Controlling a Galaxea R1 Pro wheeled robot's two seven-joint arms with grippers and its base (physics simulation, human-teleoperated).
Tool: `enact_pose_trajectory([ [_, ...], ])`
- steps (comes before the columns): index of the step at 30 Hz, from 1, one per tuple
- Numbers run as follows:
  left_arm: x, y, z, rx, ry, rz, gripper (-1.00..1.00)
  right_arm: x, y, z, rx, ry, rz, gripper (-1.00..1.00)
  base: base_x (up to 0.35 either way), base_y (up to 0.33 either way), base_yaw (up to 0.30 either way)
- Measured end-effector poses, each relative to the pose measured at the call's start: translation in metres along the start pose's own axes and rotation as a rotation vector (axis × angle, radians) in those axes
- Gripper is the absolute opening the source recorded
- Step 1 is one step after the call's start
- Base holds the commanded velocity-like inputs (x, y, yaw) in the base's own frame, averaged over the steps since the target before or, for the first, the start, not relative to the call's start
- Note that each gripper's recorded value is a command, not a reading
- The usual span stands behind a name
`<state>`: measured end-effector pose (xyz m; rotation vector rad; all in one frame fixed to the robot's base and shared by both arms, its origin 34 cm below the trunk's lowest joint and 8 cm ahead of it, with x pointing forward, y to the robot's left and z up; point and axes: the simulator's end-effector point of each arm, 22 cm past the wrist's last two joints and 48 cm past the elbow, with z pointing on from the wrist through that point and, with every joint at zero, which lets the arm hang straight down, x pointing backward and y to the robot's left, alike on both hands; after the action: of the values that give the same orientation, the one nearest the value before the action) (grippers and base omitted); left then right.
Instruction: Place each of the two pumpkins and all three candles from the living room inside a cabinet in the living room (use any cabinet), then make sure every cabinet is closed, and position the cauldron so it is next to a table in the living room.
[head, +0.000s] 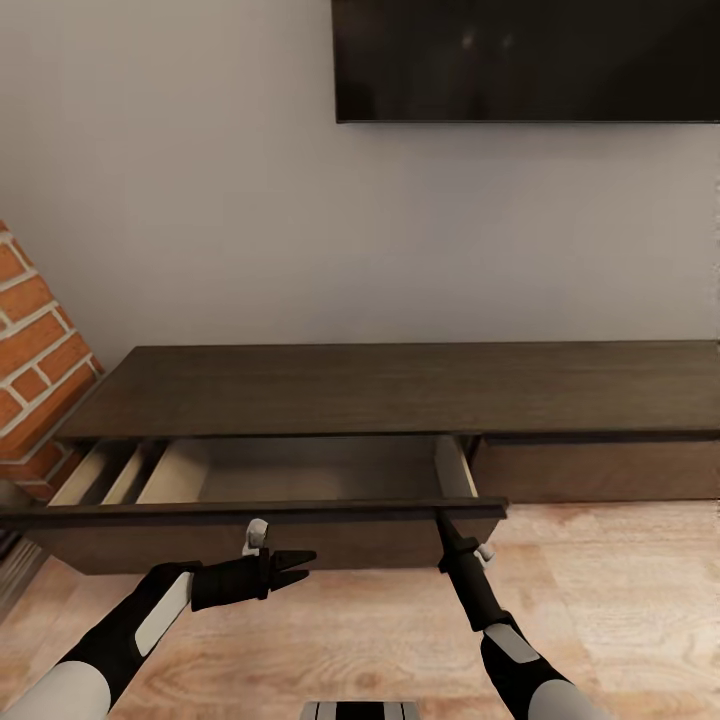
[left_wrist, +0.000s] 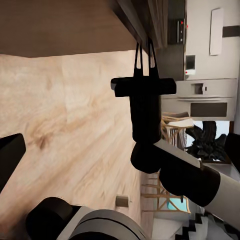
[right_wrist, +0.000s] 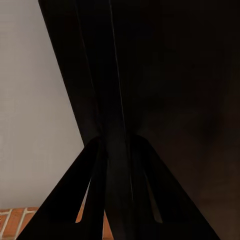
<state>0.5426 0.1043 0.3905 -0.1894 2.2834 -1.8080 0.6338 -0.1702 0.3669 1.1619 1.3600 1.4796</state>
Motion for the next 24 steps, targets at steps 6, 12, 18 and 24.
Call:
enact_pose_trajectory([
  [6,0.000,0.000,0.000,0.000,0.000,-0.001,1.00,-0.001,0.000,0.000,0.000,-0.003,0.000,-1.00,-0.254,0.000,0.000],
  [12,0.000,0.000,0.000,0.000,0.000,0.000,1.00,-0.001,0.000,0.000,-0.001,-0.005,0.001,-1.00,-0.248,0.000,0.000],
  [18,0.000,0.000,0.000,0.000,0.000,-0.001,1.00,-0.002,0.000,0.000,-0.001,-0.007,0.001,-1.00,-0.236,0.000,0.000],
  [24,0.000,0.000,0.000,0.000,0.000,0.000,1.00,-0.007,0.001,0.016,0.032,-0.011,-0.002,-1.00,-0.160,0.000,0.000],
])
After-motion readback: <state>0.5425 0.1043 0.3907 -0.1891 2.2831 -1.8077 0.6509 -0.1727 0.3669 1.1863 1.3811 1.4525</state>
